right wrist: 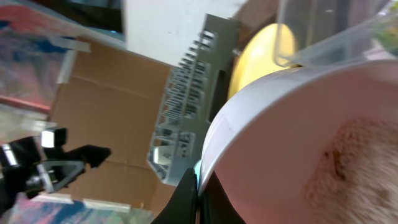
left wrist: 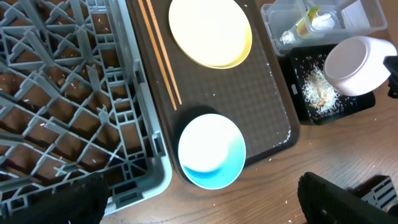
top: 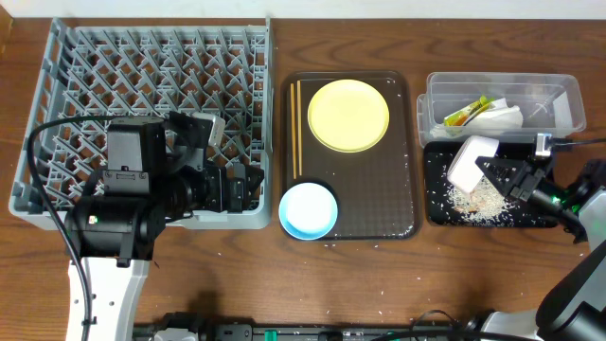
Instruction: Sort waste into correct bins and load items into the dishwasher
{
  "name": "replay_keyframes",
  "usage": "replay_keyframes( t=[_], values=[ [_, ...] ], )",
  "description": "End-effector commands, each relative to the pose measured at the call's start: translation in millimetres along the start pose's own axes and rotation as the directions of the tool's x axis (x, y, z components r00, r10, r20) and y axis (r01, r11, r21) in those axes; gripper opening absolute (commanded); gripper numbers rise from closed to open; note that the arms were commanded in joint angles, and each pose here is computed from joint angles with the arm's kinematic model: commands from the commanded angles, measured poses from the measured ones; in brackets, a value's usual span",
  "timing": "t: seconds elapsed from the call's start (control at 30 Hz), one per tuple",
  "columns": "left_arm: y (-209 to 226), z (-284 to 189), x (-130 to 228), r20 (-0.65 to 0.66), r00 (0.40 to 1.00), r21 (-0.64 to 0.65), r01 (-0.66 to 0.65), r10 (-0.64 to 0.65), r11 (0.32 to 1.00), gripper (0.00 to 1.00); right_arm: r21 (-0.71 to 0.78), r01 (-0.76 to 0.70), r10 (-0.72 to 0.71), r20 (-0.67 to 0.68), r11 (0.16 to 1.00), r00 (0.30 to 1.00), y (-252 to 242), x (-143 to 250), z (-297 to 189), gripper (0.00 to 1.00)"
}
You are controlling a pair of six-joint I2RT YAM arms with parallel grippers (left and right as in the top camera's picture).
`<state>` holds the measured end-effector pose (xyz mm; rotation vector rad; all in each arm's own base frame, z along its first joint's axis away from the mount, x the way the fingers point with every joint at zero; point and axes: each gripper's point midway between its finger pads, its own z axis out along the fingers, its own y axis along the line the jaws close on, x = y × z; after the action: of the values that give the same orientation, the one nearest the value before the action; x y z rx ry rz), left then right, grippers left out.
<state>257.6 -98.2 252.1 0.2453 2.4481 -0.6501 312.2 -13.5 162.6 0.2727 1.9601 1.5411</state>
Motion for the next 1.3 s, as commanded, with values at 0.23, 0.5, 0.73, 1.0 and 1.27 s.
replay_keyframes(
  t=[0.23,0.5,0.73,1.0,1.27],
  values=[
    [-1,-4,-5,0.015,1.000,-0.010,-0.025,0.025,1.000,0.98,0.057,-0.026,0.026,0.009,0.998,1.000,-12,-8,-2,0.01],
    [-1,-4,-5,0.015,1.000,-0.010,-0.025,0.026,1.000,0.98,0.090,-0.153,0.152,0.009,0.984,0.988,-17,-4,-3,0.01],
    [-1,-4,-5,0.015,1.000,-0.010,-0.025,0.025,1.000,0.98,0.047,-0.183,0.183,0.010,0.982,0.983,-9,-4,-2,0.01],
    [-1,-4,-5,0.015,1.000,-0.010,-0.025,0.025,1.000,0.98,-0.072,-0.144,0.144,-0.003,0.987,0.990,16,-3,3,0.01],
    [-1,-4,-5,0.015,1.000,-0.010,-0.025,0.025,1.000,0.98,0.118,-0.040,0.057,-0.146,0.992,0.988,31,28,31,0.01]
  ],
)
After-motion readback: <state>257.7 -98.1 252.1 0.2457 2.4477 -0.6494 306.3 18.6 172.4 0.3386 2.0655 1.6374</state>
